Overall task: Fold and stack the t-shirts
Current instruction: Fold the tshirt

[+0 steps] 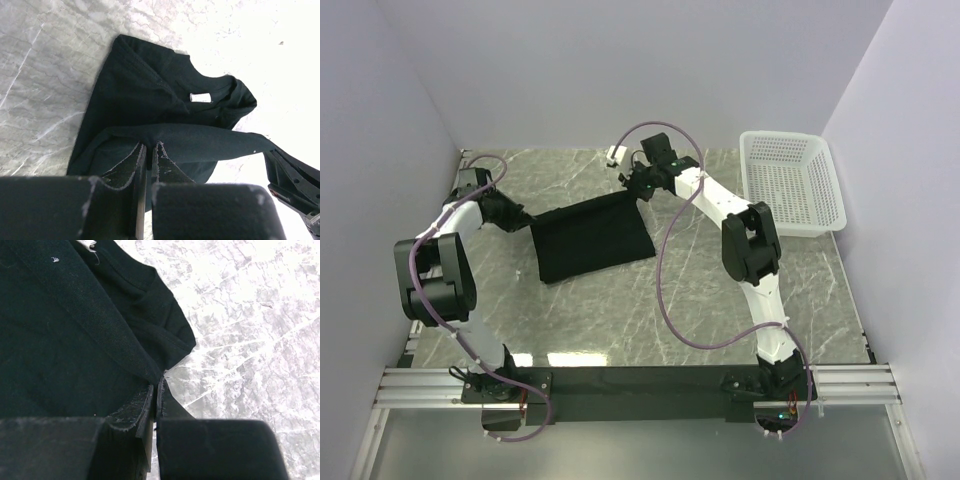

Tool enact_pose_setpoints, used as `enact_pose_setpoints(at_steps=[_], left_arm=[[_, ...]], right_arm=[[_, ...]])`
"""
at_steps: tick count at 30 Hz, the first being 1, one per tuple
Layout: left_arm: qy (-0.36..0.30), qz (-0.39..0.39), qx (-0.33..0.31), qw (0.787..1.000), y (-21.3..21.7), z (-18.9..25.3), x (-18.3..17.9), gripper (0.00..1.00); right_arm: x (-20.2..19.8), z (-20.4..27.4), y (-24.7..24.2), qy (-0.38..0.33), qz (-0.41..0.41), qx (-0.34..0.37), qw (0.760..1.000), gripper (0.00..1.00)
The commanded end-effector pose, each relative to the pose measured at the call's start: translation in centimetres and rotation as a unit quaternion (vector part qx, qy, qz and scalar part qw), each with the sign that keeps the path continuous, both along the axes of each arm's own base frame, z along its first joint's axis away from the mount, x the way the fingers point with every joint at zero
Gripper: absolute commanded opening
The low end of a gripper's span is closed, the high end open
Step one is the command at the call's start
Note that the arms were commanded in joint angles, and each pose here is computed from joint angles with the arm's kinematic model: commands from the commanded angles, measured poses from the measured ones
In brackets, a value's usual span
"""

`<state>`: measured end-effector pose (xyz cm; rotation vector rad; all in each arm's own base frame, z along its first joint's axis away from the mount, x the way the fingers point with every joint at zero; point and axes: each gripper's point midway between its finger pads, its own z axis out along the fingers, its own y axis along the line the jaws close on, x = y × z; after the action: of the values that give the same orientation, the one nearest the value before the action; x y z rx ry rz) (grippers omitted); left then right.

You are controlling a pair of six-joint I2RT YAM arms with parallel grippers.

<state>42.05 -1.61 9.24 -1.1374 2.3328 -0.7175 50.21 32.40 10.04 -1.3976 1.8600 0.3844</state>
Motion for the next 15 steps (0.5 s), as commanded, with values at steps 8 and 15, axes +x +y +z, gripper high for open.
enact_pose_setpoints(at_steps=[8,15], left_arm=[[-0.021,0.014,0.026,0.999,1.5,0.6,1.8,0.01],[-0.024,0.023,0.022,0.999,1.7,1.0,3.0,0.28]], right_arm=[[2.9,1.5,0.8,-0.045,-0.024,0.006,0.999,0.00],[4.9,2.0,0.6,-0.071,-0.078,0.013,0.994,0.48]])
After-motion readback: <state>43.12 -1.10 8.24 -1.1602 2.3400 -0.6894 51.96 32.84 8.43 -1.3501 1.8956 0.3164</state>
